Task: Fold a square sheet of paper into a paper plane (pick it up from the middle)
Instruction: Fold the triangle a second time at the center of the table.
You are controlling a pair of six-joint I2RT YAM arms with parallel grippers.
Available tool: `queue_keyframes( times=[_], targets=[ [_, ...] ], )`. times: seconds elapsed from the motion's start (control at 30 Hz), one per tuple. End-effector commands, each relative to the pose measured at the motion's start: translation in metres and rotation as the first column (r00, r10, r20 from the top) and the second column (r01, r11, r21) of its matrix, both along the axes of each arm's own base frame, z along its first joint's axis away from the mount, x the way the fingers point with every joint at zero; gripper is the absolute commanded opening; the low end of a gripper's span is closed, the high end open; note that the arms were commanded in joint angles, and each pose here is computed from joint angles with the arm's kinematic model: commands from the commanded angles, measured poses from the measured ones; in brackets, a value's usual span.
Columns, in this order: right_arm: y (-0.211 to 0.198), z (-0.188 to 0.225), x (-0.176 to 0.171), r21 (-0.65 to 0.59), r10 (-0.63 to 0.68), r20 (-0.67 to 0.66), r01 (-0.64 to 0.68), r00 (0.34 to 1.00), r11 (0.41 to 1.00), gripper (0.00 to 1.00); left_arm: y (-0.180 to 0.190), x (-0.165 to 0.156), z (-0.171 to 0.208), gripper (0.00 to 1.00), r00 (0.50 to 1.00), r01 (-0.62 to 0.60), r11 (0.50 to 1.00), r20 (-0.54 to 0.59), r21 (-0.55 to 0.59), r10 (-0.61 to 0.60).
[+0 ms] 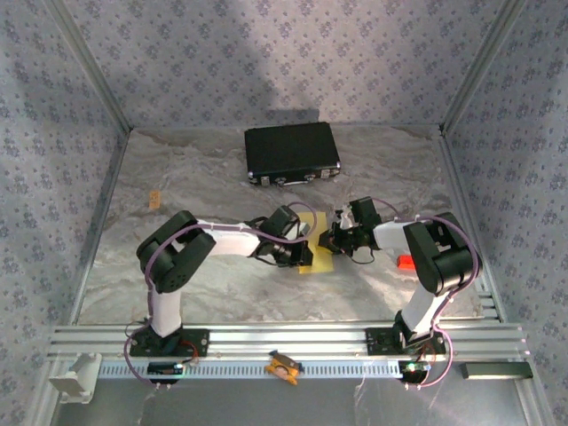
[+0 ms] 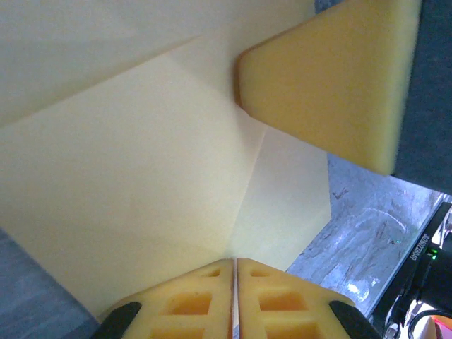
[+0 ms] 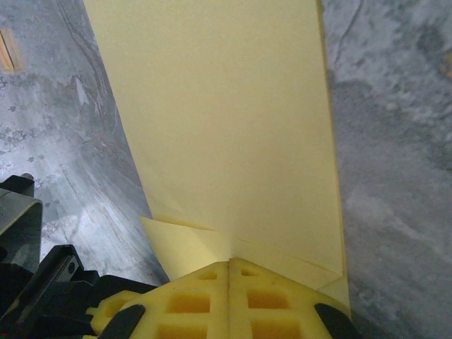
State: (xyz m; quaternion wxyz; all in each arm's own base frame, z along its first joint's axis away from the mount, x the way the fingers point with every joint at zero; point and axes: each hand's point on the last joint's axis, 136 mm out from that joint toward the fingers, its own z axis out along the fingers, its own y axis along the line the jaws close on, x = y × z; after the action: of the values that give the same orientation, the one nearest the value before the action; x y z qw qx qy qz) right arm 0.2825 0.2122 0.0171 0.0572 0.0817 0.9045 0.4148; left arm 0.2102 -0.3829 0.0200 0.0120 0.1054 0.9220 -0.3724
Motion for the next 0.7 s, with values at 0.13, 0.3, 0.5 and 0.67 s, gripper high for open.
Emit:
queue_keyframes(
  times=[0.13, 0.3, 0.5, 0.67],
  targets=[
    [-0.023, -0.037, -0.022, -0.127, -0.057, -0.119, 0.042, 0.991, 0.991, 0.0, 0.023, -0.019, -0.008, 0.1, 1.0, 0.008, 0.999, -0.026, 0.05, -0.007],
    [-0.024, -0.037, -0.022, -0.129, -0.06, -0.117, 0.045, 0.991, 0.991, 0.0, 0.022, -0.025, 0.002, 0.1, 0.999, 0.048, 0.998, -0.001, 0.027, -0.048],
    [-0.024, -0.037, -0.023, -0.129, -0.06, -0.117, 0.045, 0.991, 0.991, 0.0, 0.041, -0.034, -0.016, 0.09, 0.999, 0.034, 0.994, -0.035, 0.101, -0.03],
    [-0.024, -0.036, -0.022, -0.125, -0.06, -0.115, 0.045, 0.992, 0.991, 0.0, 0.043, -0.04, -0.016, 0.08, 0.998, 0.041, 0.995, -0.04, 0.094, -0.038]
  ],
)
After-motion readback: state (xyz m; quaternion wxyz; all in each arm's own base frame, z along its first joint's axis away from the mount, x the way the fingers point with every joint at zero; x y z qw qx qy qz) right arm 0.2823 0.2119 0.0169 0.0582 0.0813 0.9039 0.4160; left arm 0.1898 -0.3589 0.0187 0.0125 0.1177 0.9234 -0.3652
